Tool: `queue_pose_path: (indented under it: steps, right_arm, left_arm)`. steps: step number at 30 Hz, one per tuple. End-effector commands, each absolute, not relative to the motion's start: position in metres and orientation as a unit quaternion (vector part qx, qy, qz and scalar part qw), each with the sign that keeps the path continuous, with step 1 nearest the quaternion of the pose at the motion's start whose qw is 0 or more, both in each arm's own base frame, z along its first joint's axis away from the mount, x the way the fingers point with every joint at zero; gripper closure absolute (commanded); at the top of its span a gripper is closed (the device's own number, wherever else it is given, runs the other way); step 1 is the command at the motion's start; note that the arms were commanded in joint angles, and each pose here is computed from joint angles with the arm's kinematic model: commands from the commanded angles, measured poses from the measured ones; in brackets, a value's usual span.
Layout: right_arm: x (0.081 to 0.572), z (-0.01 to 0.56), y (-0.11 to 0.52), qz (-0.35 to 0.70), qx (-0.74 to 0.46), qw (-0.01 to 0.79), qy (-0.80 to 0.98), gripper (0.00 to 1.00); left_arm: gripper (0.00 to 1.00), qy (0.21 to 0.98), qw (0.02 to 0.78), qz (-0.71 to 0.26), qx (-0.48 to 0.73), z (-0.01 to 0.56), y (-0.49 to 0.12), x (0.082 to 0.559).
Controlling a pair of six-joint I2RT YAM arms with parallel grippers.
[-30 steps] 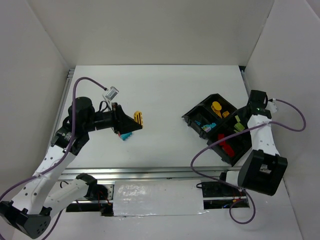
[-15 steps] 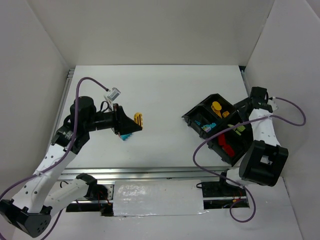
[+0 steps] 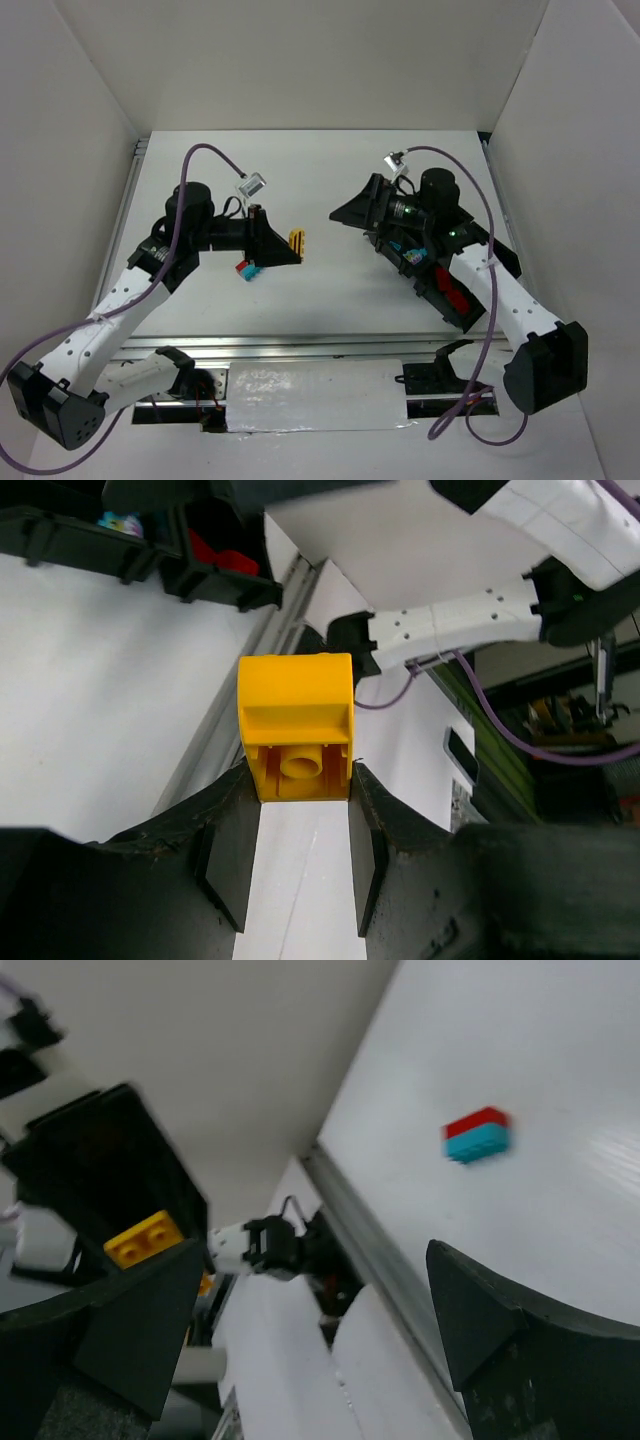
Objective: Sort the legos into containers by color
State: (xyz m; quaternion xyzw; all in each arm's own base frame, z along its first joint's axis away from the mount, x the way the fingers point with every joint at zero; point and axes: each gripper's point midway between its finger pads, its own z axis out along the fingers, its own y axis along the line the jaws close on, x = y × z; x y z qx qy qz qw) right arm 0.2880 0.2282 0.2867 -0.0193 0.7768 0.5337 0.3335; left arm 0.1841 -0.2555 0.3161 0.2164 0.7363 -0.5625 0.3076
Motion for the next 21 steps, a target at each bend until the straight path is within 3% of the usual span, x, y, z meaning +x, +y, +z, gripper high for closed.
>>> queue_pose_path:
  steps: [1,8,12,19,20,21]
  right_arm:
    - [0.212,0.38,0.263,0.668,-0.183,0.352,0.629,0.0]
    - [0.175,0.399,0.313,0.696,-0.258,0.32,0.589,0.03]
    - [0.168,0.397,0.321,0.708,-0.269,0.305,0.578,0.24]
    - [0.163,0.385,0.328,0.71,-0.286,0.285,0.577,0.29]
    - [0.164,0.381,0.329,0.709,-0.286,0.283,0.58,0.33]
    - [0.164,0.379,0.329,0.708,-0.286,0.281,0.581,0.43]
  left_arm:
    - [1.0,0.679,0.322,-0.596,0.284,0.351,-0.268,0.168]
    - [1.0,0.666,0.309,-0.612,0.295,0.35,-0.281,0.16]
    - [1.0,0.668,0.308,-0.611,0.292,0.347,-0.282,0.161]
    - [1.0,0.67,0.314,-0.607,0.291,0.348,-0.28,0.161]
    - [1.0,0.668,0.316,-0.607,0.291,0.349,-0.28,0.161]
    - [1.0,0.669,0.319,-0.606,0.289,0.35,-0.28,0.162]
